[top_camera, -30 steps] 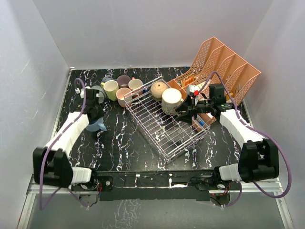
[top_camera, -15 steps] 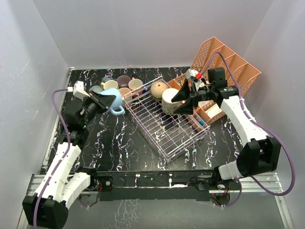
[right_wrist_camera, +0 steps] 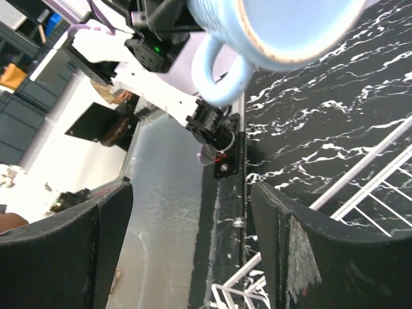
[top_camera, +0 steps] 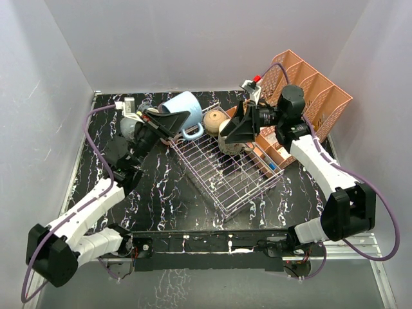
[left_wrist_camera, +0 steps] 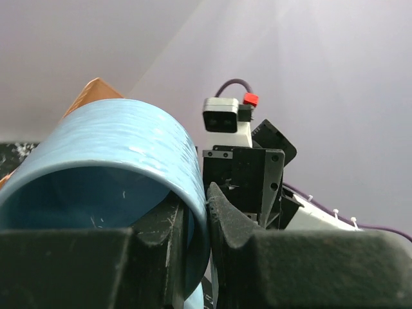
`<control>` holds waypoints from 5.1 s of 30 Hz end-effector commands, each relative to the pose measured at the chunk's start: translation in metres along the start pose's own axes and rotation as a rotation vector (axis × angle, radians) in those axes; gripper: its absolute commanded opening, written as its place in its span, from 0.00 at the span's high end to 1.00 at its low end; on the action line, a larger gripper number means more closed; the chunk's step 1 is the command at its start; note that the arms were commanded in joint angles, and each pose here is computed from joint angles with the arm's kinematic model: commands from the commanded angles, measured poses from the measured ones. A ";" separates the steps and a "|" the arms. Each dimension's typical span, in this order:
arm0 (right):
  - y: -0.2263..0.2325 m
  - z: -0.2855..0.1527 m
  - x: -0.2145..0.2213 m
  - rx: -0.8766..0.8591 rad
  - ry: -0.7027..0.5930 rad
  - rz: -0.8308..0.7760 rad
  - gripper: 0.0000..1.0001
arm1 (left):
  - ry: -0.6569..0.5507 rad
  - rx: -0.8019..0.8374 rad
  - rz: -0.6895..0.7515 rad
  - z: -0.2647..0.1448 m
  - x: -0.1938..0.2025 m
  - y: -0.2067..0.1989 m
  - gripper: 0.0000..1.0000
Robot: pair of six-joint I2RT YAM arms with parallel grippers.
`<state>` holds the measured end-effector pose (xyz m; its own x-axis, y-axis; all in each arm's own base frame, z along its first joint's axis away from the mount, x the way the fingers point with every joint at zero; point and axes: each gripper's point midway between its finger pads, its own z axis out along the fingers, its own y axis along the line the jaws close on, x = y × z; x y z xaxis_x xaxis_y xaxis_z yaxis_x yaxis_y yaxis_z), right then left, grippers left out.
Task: Load the cups into the dish rack
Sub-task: Turn the cup upside down in the dish rack.
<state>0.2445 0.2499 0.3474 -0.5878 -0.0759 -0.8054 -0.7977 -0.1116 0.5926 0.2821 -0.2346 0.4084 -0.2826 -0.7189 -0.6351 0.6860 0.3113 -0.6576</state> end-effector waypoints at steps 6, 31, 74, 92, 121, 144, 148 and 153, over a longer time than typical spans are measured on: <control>0.034 0.015 -0.031 -0.027 -0.133 0.101 0.17 | -0.300 0.295 0.170 0.030 -0.048 -0.095 1.00; 0.023 0.028 -0.034 -0.090 -0.298 0.269 0.74 | -0.308 0.367 0.121 0.049 -0.007 -0.115 1.00; -0.149 0.033 -0.013 0.493 0.087 -0.416 0.92 | 0.483 -0.833 0.639 -0.172 0.024 0.081 0.03; -0.164 0.045 0.001 0.534 0.161 -0.441 0.92 | 0.493 -0.855 0.449 -0.148 0.000 0.145 0.03; -0.189 0.047 0.014 0.691 0.301 -0.548 0.92 | 0.353 -0.947 0.200 -0.219 0.048 0.156 0.03; -0.218 0.065 -0.003 0.813 0.199 -0.562 0.92 | 0.317 -0.974 0.232 -0.227 0.037 0.151 0.03; -0.213 0.068 -0.004 0.798 0.169 -0.561 0.92 | 0.314 -0.969 0.227 -0.229 0.039 0.151 0.03; -0.217 0.068 -0.003 0.808 0.154 -0.555 0.92 | 0.314 -0.971 0.228 -0.227 0.038 0.151 0.03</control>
<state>0.3886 0.3219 0.1334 -0.3219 -0.5166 -0.7935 -0.8489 0.5286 0.0002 0.2224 -0.0761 0.1926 -0.4736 -0.4259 -0.7709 -0.0354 0.8838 -0.4665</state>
